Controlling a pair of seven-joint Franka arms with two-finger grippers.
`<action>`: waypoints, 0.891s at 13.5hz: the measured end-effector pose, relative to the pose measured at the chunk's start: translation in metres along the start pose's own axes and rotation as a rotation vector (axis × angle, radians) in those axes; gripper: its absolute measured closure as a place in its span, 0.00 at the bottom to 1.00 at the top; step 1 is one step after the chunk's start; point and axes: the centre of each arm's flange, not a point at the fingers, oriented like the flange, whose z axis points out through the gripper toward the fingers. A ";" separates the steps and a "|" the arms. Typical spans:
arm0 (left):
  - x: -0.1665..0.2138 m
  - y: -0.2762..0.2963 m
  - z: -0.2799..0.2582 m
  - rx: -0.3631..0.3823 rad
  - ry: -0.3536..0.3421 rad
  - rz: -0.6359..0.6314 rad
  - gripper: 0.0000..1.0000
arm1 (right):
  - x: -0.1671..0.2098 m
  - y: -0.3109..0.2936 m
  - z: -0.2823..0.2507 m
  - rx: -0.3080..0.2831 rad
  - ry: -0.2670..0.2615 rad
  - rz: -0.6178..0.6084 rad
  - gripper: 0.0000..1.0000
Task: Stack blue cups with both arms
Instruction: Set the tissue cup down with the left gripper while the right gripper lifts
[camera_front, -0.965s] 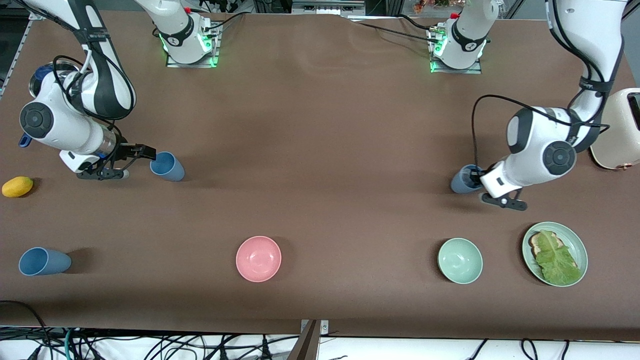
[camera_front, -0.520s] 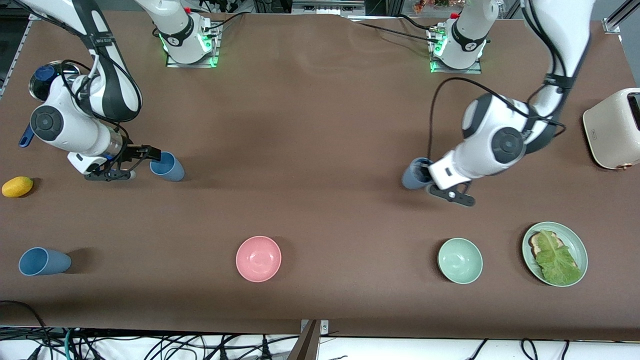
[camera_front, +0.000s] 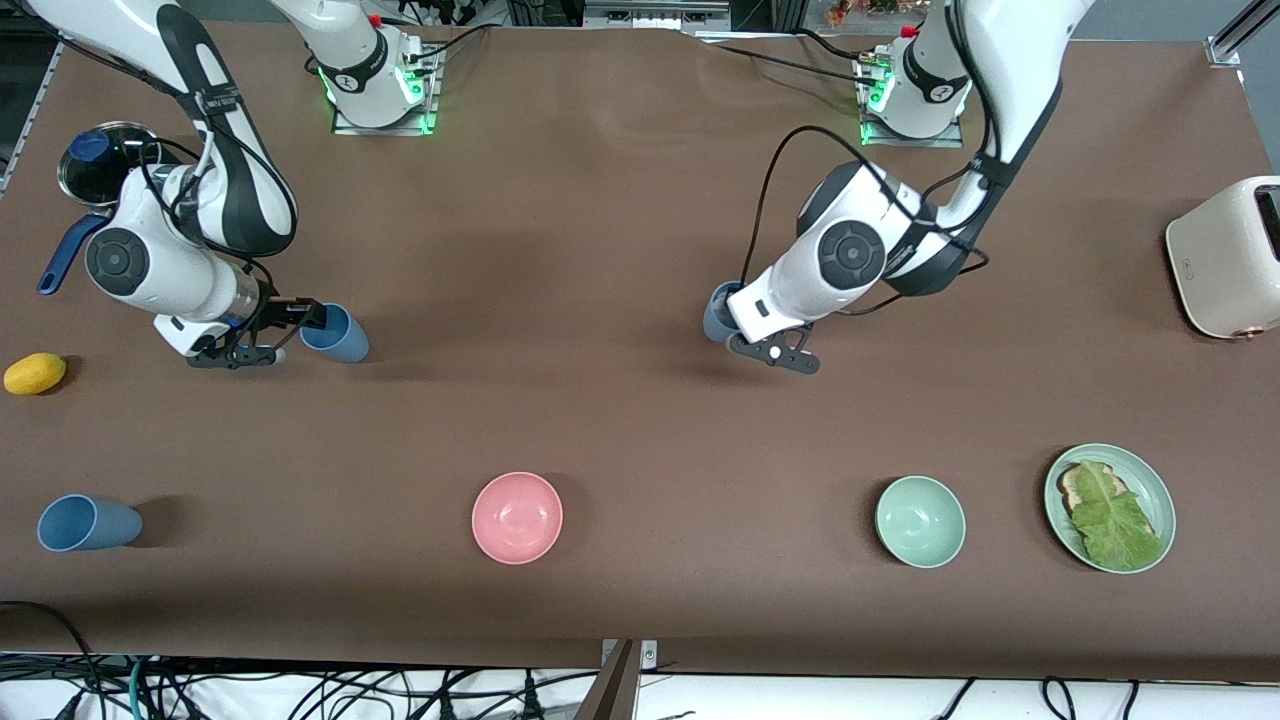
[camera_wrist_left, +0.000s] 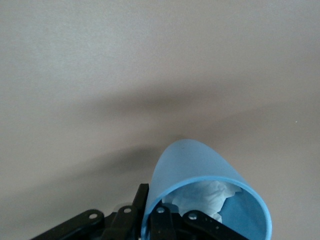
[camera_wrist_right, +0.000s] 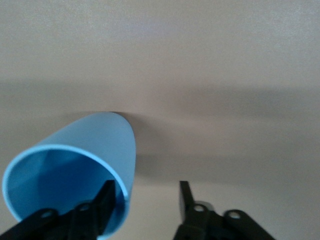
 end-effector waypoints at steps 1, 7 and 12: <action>0.004 -0.001 0.006 -0.005 -0.006 0.000 0.94 | 0.000 0.000 0.000 0.000 0.000 -0.001 0.59; 0.014 0.020 0.022 -0.021 0.005 0.032 0.90 | 0.012 -0.004 -0.021 0.000 0.012 -0.008 0.94; 0.027 0.011 -0.016 -0.028 0.068 0.015 0.41 | 0.032 -0.040 -0.073 0.059 -0.014 0.046 0.94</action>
